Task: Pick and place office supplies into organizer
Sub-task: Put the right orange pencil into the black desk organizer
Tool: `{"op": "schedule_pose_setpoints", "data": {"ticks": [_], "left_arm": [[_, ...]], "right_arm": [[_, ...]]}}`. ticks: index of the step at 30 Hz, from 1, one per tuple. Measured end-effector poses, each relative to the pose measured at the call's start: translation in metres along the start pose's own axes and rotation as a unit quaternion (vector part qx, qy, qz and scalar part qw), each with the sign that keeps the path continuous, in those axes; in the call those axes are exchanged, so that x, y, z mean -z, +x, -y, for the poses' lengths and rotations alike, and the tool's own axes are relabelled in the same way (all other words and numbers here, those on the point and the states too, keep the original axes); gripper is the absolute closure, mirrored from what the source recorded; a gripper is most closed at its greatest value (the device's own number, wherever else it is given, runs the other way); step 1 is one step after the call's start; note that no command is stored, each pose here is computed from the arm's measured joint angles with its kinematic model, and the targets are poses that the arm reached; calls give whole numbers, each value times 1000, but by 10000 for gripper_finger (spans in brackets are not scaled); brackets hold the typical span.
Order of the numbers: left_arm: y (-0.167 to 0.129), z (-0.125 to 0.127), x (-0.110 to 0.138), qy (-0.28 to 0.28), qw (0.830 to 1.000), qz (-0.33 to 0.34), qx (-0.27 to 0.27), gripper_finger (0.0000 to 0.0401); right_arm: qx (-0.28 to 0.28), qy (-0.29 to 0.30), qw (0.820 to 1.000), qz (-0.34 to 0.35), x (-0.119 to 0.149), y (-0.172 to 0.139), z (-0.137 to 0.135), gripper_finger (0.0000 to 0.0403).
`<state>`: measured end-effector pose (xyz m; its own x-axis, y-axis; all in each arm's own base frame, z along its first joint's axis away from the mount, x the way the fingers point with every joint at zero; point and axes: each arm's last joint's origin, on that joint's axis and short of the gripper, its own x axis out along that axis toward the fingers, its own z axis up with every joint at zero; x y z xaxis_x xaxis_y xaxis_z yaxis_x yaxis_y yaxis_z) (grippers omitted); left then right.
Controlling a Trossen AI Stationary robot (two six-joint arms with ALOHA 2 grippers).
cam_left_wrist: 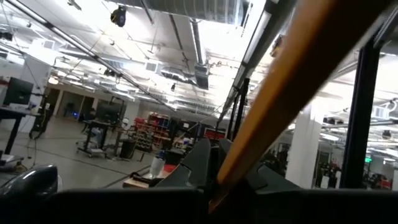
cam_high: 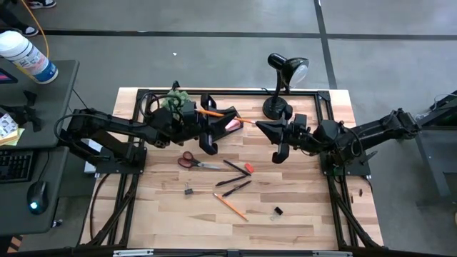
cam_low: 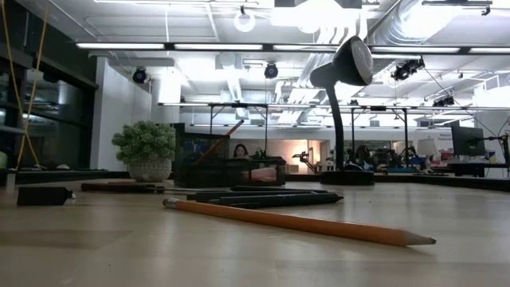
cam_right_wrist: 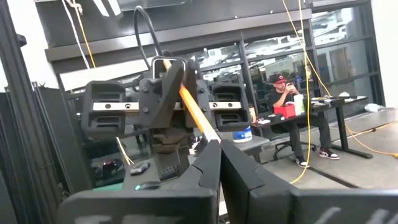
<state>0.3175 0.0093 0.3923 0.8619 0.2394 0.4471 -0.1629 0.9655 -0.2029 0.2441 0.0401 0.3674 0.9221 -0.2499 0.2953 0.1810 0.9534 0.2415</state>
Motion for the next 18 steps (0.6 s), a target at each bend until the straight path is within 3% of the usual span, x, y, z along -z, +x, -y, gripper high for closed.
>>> {"op": "schedule_pose_setpoints", "data": {"ticks": [12, 18], "left_arm": [[1, -5, -1, 34, 999, 1, 3, 397], [3, -16, -3, 42, 999, 1, 10, 398]], "right_arm": [[-11, -5, 1000, -11, 2, 0, 0, 401], [-13, -8, 1000, -17, 3, 0, 0, 348]]}}
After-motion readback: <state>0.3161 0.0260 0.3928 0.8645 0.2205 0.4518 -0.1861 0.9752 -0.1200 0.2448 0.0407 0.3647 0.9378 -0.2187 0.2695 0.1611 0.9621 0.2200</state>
